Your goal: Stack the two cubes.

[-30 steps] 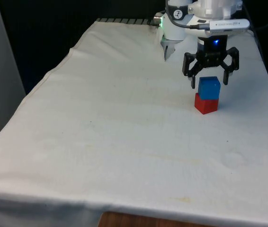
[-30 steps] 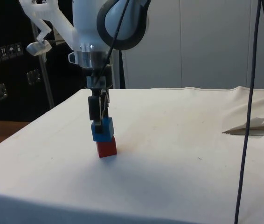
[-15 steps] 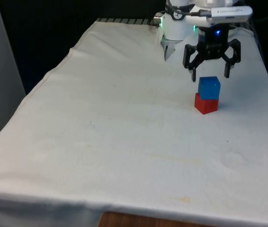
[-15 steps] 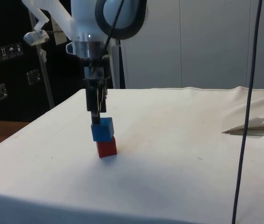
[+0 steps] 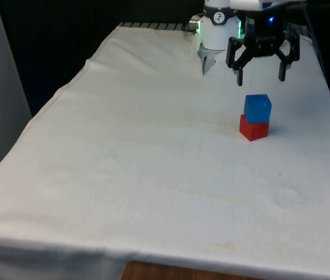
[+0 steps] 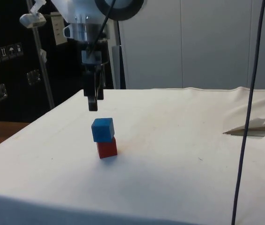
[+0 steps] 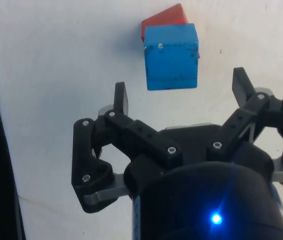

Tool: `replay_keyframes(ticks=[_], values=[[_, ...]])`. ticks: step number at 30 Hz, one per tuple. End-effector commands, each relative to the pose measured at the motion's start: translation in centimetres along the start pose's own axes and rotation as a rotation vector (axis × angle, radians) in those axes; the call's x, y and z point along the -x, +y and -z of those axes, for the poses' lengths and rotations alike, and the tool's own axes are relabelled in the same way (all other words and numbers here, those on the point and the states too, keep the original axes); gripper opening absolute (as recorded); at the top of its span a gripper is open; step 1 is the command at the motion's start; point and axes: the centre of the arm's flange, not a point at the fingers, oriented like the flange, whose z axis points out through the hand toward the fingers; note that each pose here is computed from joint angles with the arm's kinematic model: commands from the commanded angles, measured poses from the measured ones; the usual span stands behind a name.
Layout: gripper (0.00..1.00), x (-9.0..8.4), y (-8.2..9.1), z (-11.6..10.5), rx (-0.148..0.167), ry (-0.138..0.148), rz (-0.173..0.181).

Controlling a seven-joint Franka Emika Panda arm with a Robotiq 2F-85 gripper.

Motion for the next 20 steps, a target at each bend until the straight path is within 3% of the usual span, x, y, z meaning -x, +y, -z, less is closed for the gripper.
replay_keyframes(ticks=[1, 20], values=[[1.0, 0.0, -0.1, 0.5, -0.004, -0.005, -0.001], [1.0, -0.4, 0.0, 4.6, 0.008, 0.015, 0.001]])
